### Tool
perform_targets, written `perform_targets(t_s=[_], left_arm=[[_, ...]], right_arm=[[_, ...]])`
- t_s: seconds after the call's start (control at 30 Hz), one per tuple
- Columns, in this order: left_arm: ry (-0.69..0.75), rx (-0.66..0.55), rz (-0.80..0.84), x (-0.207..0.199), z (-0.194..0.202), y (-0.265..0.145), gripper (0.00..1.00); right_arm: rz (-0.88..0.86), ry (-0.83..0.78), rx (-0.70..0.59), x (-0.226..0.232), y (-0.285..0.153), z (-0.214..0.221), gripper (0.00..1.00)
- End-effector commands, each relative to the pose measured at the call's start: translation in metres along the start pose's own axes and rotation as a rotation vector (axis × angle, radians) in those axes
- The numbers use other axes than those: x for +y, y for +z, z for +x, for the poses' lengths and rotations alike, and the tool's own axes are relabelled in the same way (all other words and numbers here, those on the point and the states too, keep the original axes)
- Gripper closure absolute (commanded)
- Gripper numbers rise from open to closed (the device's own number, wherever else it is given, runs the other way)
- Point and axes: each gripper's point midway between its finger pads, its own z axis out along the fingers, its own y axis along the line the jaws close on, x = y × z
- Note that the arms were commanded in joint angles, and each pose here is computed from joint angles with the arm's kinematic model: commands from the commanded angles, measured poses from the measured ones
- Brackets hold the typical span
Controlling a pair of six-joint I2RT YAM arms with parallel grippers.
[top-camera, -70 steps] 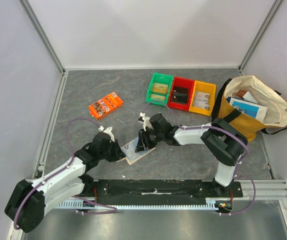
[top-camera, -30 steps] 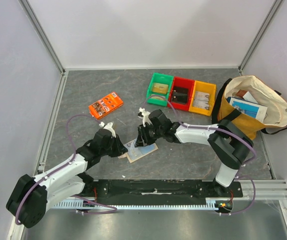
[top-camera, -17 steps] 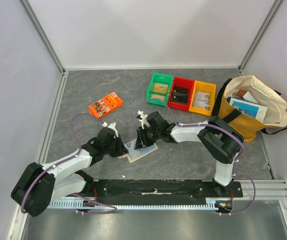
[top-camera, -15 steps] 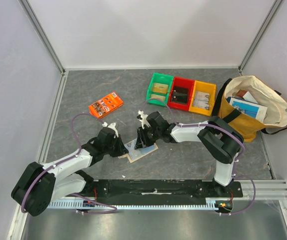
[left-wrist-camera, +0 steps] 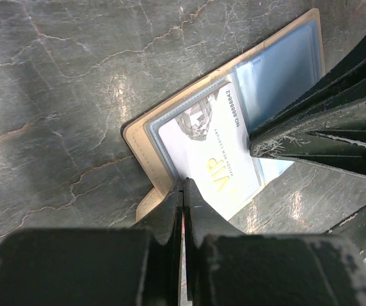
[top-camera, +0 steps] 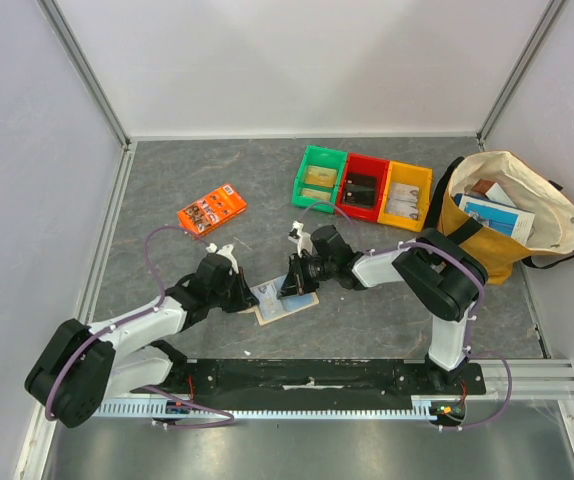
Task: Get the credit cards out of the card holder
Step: Remove the credit card from the card holder.
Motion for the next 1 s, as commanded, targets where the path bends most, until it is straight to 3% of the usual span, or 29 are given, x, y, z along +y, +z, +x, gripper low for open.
perform_targets(t_s=[0.0, 0.37, 0.5, 0.97], left_arm=[[-0.004, 0.018, -0.023, 0.006, 0.005, 0.003, 0.98], [-0.014, 0.023, 0.012, 0.000, 0.007, 0.004, 0.98], [-0.018, 0.027, 0.027, -0.003, 0.008, 0.004, 0.98], [-0.025, 0.005, -0.011, 0.007, 0.007, 0.001, 0.98]], right_arm=[[-0.126, -0.013, -0.013, 0.020, -0.001, -0.004, 0.87], [-0.174, 0.009, -0.024, 0.025, 0.002, -0.006, 0.87], [-0.168, 0.008, -0.026, 0.024, 0.003, -0.007, 1.00], [0.044, -0.053, -0.038, -0.009, -0.030, -0.016, 1.00]])
